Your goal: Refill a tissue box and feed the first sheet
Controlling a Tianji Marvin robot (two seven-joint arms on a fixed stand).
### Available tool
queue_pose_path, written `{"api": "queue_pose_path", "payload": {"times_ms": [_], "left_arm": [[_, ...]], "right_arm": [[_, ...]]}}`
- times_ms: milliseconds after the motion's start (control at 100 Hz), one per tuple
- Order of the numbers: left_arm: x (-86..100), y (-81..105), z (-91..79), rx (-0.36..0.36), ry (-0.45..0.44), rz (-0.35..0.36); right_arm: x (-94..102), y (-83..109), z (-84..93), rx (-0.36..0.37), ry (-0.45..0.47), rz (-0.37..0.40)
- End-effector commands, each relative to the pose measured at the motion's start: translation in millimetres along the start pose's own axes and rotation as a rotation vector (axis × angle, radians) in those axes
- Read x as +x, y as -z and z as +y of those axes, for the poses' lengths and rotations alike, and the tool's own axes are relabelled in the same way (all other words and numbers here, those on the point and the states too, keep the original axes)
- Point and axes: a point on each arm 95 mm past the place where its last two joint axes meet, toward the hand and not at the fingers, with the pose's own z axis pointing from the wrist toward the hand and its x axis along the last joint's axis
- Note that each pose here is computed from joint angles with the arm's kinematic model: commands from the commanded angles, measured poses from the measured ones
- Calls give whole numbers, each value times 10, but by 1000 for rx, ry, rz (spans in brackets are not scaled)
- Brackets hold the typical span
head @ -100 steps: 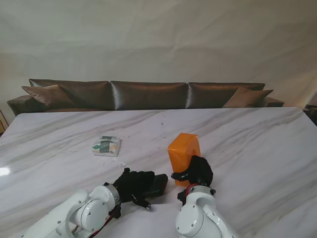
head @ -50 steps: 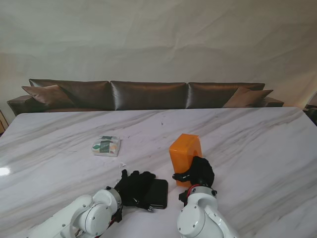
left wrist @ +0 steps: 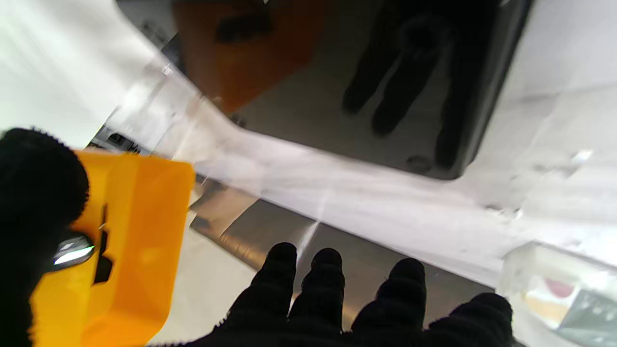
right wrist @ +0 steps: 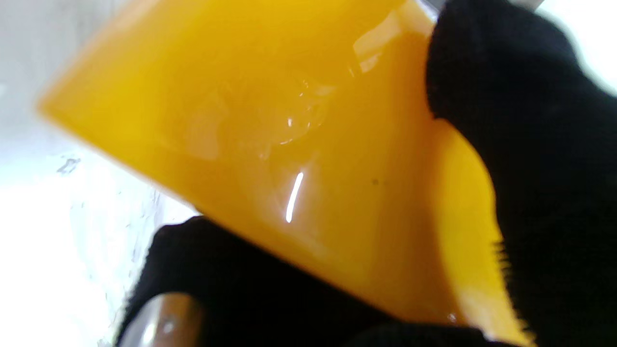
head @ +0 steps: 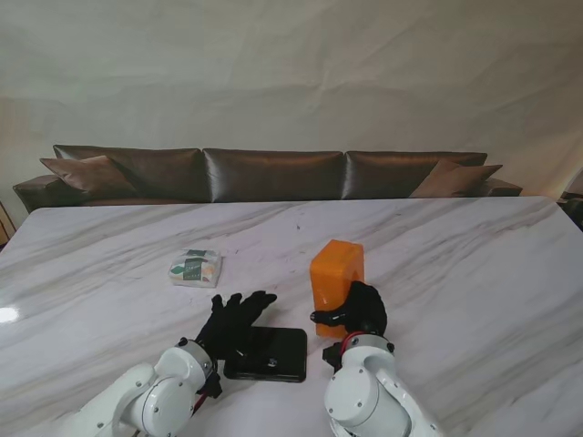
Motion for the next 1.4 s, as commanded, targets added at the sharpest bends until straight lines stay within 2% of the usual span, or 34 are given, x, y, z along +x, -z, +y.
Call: {"api": "queue_pose_path", "payload": {"times_ms": [0,130,270,440,670,1020,1390], "left_arm": [[141,-1,-71,37,28,45],[226,-10,-135,117,56,94],[304,-56,-133,150,93,146],[343,-137,-73,176,84,171],[361,-225,-1,184,114,176],[435,-284,68,240,151,178],[470,-314,115,339,165,142]], "right_arm": [[84,-28,-19,13,-20,14],[166,-82,-51,35,-84,13],[250,-136,-100,56,-139,19],[318,-139,-182,88,-218,15],[352,-86,-285,135,-321,3],[383,-15,-430,207,-473,-13],[367,88,-522,310,-589,-1]]}}
